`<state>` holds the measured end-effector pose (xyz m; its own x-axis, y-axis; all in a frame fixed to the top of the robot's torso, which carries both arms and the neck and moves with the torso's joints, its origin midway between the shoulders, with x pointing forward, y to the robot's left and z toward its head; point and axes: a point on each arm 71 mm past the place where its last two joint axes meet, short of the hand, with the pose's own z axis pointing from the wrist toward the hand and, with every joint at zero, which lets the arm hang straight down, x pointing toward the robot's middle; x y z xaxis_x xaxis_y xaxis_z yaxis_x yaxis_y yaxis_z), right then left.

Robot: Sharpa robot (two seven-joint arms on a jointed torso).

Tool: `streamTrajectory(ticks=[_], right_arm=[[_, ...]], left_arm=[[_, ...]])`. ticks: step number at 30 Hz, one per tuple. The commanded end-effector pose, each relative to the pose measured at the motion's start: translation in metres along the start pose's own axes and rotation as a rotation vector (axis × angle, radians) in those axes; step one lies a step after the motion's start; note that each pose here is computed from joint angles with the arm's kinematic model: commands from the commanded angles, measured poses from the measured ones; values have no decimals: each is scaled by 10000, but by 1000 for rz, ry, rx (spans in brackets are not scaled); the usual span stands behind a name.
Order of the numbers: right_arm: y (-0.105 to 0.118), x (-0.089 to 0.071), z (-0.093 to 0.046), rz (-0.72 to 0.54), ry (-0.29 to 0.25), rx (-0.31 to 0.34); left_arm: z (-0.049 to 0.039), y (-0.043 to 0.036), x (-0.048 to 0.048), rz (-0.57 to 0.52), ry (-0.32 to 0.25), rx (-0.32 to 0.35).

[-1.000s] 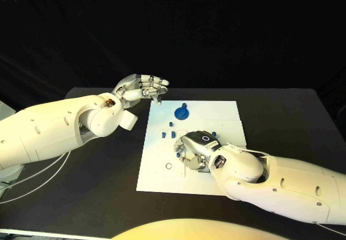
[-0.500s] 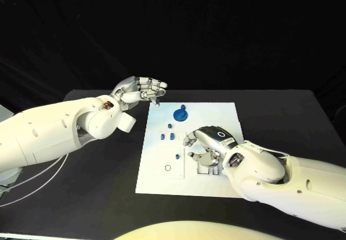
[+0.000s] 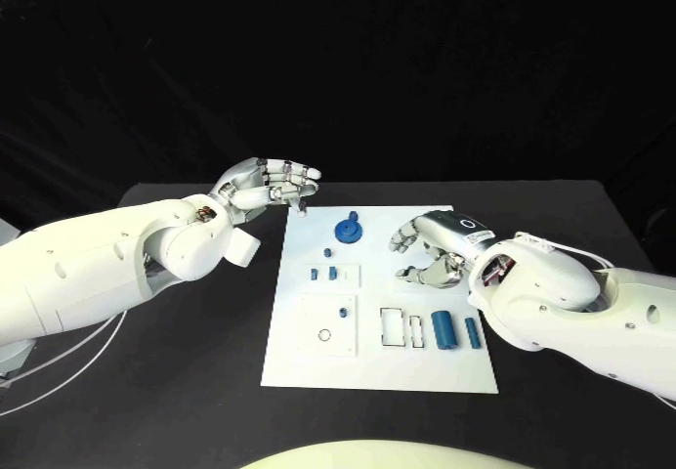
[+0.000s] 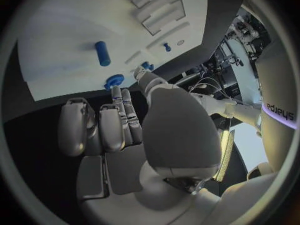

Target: Assemble the parts on the task board

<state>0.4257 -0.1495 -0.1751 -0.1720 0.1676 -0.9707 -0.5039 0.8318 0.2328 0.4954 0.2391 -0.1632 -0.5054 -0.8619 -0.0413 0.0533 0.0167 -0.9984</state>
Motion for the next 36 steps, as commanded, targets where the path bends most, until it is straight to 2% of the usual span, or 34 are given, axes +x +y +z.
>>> streamTrajectory(ticks=[1,10,13,27,36], right_arm=[[-72,61,20,-37,109,-1],[-171,134,72,-110,192,26],[-193,152,85,-126,201,33],[-190,171,124,-105,151,16],[-175,186,121,-92,142,10]], left_arm=[[7,-11,26,-3,22,7],[5,-11,24,-3,22,7],[4,-10,22,-3,21,6],[0,-8,16,-3,21,2],[-1,-7,13,-3,20,0]])
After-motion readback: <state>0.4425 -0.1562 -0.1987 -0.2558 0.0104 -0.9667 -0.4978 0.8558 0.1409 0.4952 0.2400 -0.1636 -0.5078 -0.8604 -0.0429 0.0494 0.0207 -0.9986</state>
